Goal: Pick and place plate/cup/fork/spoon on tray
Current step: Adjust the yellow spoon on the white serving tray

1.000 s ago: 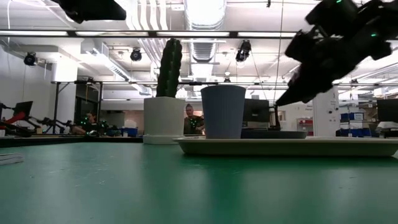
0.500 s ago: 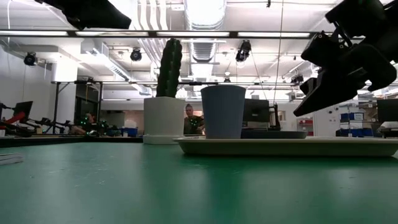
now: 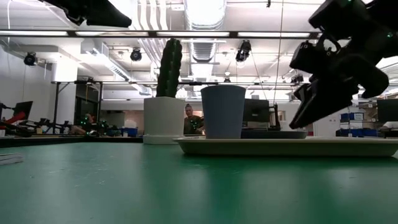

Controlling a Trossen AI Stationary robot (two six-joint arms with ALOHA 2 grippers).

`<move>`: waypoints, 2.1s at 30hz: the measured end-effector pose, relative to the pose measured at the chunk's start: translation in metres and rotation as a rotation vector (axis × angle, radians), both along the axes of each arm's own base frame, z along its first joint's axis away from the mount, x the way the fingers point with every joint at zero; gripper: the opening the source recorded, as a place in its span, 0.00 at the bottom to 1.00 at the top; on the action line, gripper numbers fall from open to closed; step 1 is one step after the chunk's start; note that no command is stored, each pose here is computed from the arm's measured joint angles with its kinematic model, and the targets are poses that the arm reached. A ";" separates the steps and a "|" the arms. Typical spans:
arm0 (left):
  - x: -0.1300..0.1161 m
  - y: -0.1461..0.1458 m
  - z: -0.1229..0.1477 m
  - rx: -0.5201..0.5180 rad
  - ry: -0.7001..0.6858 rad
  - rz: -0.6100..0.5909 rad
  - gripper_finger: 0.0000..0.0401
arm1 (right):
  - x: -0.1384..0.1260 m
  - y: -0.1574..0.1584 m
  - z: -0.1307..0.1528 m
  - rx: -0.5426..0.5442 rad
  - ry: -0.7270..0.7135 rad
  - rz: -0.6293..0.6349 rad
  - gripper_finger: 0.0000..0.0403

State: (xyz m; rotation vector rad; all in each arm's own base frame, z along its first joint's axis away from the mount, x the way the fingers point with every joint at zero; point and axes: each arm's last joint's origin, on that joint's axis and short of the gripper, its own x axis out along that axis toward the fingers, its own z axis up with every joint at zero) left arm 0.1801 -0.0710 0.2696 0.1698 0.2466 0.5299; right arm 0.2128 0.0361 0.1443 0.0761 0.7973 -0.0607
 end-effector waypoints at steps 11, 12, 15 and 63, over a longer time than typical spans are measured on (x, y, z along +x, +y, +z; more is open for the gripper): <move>0.000 0.000 0.000 0.005 0.003 -0.002 0.27 | -0.019 0.030 -0.008 -0.051 0.189 -0.097 0.32; 0.000 0.000 0.000 0.007 0.004 -0.002 0.27 | -0.020 0.032 -0.009 -0.091 0.168 -0.117 0.32; 0.000 0.000 0.001 0.020 0.005 -0.004 0.27 | -0.020 0.034 -0.012 -0.169 0.090 -0.151 0.32; 0.000 0.000 0.001 0.035 0.011 -0.008 0.27 | -0.055 0.020 -0.018 -0.091 0.212 -0.080 0.10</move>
